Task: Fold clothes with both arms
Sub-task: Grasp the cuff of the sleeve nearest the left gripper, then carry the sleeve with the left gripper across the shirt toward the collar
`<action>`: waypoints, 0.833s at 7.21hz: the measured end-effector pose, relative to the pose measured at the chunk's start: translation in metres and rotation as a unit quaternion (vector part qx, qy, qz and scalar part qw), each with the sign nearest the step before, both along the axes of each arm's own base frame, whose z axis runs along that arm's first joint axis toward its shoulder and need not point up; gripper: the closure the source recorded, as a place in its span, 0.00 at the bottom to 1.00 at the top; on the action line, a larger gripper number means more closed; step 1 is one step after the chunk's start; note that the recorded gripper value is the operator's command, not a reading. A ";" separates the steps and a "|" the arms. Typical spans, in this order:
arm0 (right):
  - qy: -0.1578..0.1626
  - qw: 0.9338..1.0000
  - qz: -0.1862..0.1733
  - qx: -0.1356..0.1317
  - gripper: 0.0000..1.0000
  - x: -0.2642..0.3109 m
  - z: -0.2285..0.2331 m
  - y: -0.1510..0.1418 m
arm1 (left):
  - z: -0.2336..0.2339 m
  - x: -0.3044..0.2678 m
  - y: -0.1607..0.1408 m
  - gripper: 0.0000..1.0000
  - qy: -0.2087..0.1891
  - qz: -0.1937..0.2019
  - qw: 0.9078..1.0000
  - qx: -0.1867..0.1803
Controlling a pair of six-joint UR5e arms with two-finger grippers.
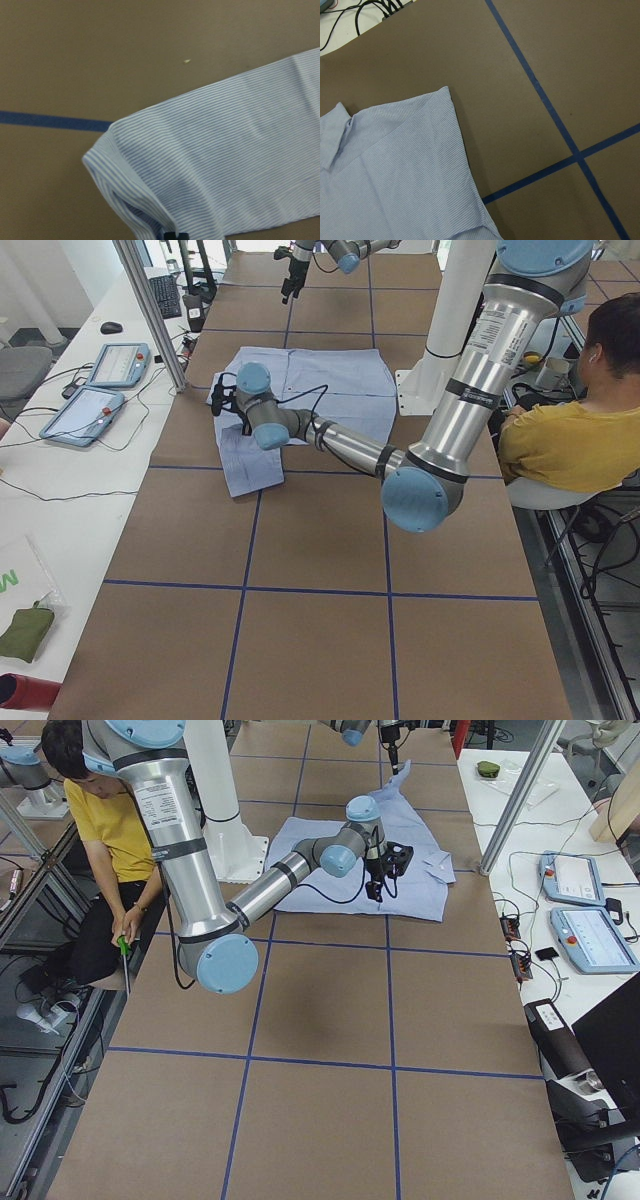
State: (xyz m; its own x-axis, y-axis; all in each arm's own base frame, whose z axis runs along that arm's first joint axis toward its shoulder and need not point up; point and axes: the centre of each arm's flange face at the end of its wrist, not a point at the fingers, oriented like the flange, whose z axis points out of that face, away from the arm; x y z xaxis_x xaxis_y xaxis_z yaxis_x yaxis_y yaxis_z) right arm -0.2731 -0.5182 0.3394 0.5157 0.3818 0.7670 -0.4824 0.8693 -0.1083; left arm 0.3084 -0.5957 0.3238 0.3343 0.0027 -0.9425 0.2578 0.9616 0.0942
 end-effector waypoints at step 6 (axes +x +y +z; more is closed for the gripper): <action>0.060 0.996 -0.064 0.018 0.00 0.109 0.100 -0.014 | -0.244 0.236 0.046 1.00 0.082 -0.061 0.991 -0.092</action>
